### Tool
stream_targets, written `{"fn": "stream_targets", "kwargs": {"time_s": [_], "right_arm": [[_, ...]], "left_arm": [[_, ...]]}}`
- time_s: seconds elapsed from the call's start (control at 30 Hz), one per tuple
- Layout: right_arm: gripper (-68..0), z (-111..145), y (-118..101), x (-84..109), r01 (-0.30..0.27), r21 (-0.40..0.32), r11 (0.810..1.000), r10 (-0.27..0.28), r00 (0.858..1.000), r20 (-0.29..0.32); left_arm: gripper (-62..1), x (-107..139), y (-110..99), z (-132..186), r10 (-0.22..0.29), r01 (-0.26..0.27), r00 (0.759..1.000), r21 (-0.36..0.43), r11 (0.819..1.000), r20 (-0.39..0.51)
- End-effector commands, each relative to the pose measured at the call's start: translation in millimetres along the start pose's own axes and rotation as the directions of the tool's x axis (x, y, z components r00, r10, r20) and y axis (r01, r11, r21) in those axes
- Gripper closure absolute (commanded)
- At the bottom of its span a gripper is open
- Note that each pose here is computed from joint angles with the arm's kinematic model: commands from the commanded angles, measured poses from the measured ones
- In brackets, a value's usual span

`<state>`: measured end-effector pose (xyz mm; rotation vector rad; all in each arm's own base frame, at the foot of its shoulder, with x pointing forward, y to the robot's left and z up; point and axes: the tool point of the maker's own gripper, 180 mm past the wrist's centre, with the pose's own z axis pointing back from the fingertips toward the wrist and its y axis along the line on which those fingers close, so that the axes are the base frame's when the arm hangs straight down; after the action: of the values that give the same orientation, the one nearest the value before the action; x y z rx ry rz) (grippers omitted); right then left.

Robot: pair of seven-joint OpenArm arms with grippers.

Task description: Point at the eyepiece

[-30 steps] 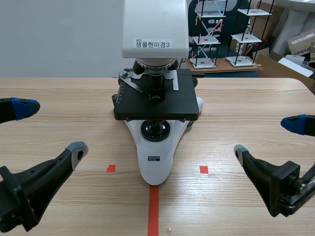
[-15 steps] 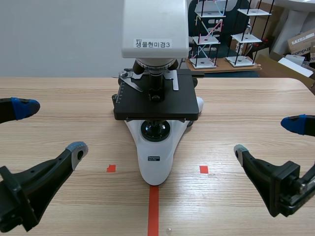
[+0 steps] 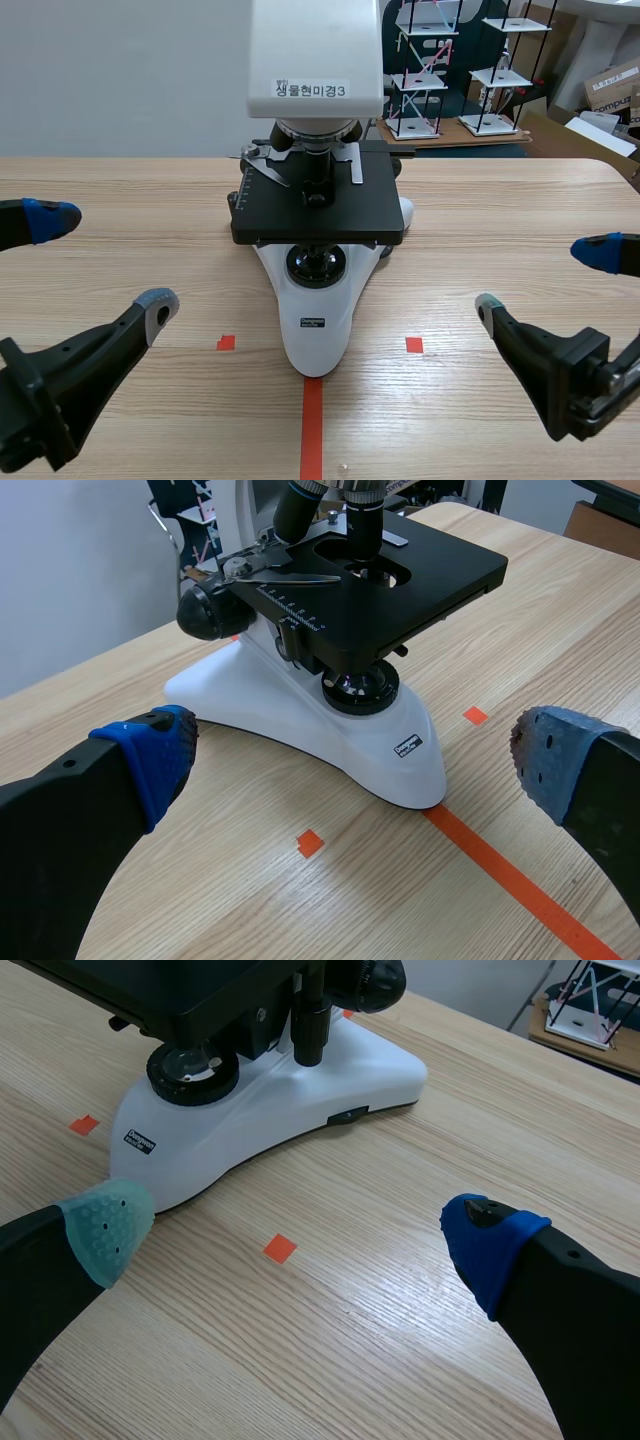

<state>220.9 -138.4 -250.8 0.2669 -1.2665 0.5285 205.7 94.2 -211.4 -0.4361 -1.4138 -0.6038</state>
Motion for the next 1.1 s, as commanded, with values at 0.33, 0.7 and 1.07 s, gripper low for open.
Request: {"fn": "stream_targets", "kwargs": {"time_s": [0.33, 0.7, 1.07], "right_arm": [[-63.4, 0.2, -2.9, 7.8, -0.011, -0.004, 1.0, 0.011, 1.0, 0.026], [-1.6, 4.1, -21.1, 8.8, -0.059, -0.024, 0.998, 0.059, 0.998, -0.01], [-0.4, 55.9, -90.6, 76.1, 0.149, -0.13, 0.98, -0.117, 0.967, 0.225]], "left_arm": [[-62.3, 6.2, -0.8, -0.6, 0.005, -0.005, 1.0, 0.0, 1.0, 0.025], [-62.3, 6.2, -0.8, -0.6, 0.005, -0.005, 1.0, 0.0, 1.0, 0.025], [-62.3, 6.2, -0.8, -0.6, 0.005, -0.005, 1.0, 0.0, 1.0, 0.025]]}}
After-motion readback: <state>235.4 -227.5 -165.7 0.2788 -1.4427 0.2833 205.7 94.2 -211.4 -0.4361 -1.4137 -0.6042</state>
